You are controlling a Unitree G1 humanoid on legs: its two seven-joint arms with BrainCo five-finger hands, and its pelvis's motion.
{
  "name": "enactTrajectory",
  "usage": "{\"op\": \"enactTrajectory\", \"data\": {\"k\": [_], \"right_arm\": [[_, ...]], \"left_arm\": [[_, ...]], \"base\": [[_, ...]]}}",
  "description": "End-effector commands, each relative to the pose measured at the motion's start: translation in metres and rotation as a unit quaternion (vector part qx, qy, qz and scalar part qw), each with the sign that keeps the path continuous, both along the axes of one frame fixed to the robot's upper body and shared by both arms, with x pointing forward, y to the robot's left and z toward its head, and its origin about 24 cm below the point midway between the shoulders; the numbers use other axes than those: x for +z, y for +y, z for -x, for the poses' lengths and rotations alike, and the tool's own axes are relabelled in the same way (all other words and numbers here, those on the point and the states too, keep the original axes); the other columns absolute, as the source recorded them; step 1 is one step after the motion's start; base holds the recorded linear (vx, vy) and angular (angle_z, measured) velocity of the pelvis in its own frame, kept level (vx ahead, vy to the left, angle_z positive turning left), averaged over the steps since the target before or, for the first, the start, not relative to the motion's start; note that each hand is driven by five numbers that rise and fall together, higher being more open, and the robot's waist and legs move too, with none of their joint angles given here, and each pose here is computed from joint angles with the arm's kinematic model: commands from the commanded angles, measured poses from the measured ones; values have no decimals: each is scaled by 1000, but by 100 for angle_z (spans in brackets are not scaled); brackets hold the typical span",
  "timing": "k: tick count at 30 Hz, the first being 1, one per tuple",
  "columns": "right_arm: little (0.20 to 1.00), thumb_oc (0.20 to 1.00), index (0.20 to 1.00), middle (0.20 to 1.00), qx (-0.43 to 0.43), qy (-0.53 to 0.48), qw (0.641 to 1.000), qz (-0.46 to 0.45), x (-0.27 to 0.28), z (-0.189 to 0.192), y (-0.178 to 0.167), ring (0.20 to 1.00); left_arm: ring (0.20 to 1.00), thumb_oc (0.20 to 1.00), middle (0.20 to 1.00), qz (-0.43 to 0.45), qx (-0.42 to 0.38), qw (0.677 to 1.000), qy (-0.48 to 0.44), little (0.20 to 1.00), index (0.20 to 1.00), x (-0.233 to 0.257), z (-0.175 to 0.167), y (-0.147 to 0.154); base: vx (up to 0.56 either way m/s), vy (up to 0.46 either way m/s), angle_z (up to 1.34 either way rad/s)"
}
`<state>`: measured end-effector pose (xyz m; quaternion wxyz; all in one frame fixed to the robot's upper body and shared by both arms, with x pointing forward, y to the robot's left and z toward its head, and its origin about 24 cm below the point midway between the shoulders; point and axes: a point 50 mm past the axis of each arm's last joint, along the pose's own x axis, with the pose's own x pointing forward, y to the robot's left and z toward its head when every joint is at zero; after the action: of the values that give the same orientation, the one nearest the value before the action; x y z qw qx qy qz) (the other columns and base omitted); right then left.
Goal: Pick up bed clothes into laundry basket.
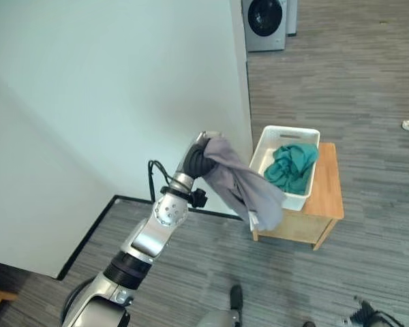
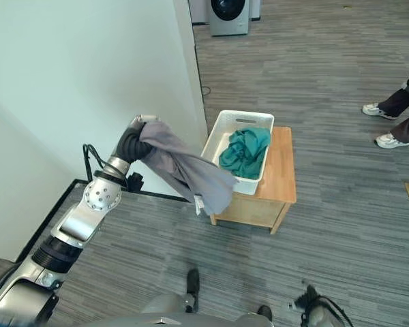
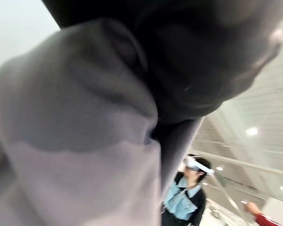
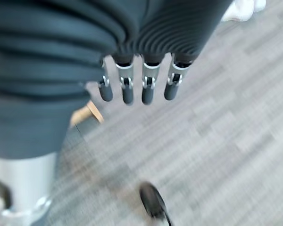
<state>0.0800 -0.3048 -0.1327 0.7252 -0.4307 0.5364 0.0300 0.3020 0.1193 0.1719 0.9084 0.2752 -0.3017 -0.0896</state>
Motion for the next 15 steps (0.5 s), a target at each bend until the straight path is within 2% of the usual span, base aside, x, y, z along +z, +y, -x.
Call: {"op": "enactTrajectory", "data": {"k": [1, 7, 10, 13, 14, 15], "right_arm": [[1000, 1000, 1000, 1000, 25, -29, 999, 7, 7, -24, -1, 1000], [1000, 1000, 1000, 1000, 5, -15, 1000, -8, 0, -9, 4, 1000], [1000, 1000, 1000, 1000, -8, -26, 1000, -15, 2, -14, 3, 1000], [1000, 1000, 1000, 1000, -9, -31, 999, -15, 3, -17, 2, 1000], [1000, 1000, 1000, 1000, -14, -39, 999, -15, 5, -23, 1, 1000], [1000, 1000, 1000, 1000, -16, -41, 999, -16, 5, -23, 1, 1000]], "left_arm": [[200, 200, 200, -18, 23, 991, -130, 200, 200, 56, -15, -7], [200, 200, 200, 2, 39, 987, -154, 200, 200, 82, -32, -17], [200, 200, 200, 37, 18, 988, -152, 200, 200, 99, -38, -34], [200, 200, 200, 39, 12, 987, -157, 200, 200, 105, -39, -39], [200, 200, 200, 29, 6, 987, -156, 200, 200, 116, -45, -53], [200, 200, 200, 29, 5, 987, -157, 200, 200, 117, -46, -54]], "base": [[9, -21, -11], [6, -20, -18], [0, 0, 0], [8, 6, -9], [4, 4, -4], [0, 0, 0]]}}
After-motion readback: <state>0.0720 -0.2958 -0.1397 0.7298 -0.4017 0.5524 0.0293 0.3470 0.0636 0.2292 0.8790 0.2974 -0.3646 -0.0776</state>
